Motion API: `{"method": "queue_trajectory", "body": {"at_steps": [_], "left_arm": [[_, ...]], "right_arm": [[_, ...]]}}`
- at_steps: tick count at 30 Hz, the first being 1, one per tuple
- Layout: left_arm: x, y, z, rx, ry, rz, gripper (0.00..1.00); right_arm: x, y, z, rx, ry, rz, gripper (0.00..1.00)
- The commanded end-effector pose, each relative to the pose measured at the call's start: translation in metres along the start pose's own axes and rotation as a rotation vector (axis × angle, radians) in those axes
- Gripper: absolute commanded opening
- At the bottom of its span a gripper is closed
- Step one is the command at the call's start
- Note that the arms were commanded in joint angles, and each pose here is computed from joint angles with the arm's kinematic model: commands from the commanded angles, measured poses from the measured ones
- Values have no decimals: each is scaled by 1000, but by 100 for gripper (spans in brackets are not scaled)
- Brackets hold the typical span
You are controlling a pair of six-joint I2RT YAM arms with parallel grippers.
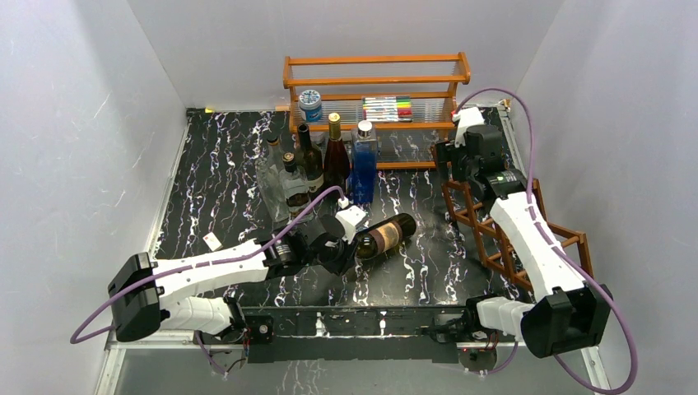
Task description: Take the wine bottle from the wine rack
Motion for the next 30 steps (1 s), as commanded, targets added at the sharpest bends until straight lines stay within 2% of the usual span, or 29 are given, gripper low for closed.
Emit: {"method": "queue_trajectory", "body": {"at_steps": [1, 3, 5, 12, 16, 18, 20, 26, 30], "left_arm": [[-20, 11, -12, 51, 39, -63, 0], [-17, 13, -11, 59, 57, -70, 0], [-12, 15, -8, 60, 73, -81, 0], [-6, 29, 1, 15, 84, -102, 0], [-3, 35, 4, 12, 74, -95, 0], [0, 38, 6, 11, 56, -82, 0], [2, 41, 8, 13, 45, -76, 0], [5, 53, 10, 24, 54, -91, 0], [5, 58, 10, 27, 53, -98, 0]], "right_arm": [[-25, 42, -9, -20, -46, -48, 89], [-31, 57, -9, -63, -32, -77, 97], [-36, 69, -5, -102, -21, -127, 98], [-50, 133, 37, -530, 93, -565, 98], [-40, 149, 56, -726, 211, -692, 98], [-28, 144, 72, -889, 275, -693, 98], [-17, 136, 86, -974, 288, -678, 98], [36, 112, 145, -1081, 347, -474, 98], [81, 102, 188, -1077, 482, -302, 98]]}}
Point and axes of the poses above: each gripper's point midway between its finger pads, its own y axis back along the fingers, its own z axis along the line the jaws close on, x = y × z, the point moved 8 cm from there along y, back along the fingers, and after that the axes turned 8 degrees about y, right-handed, at the moved point
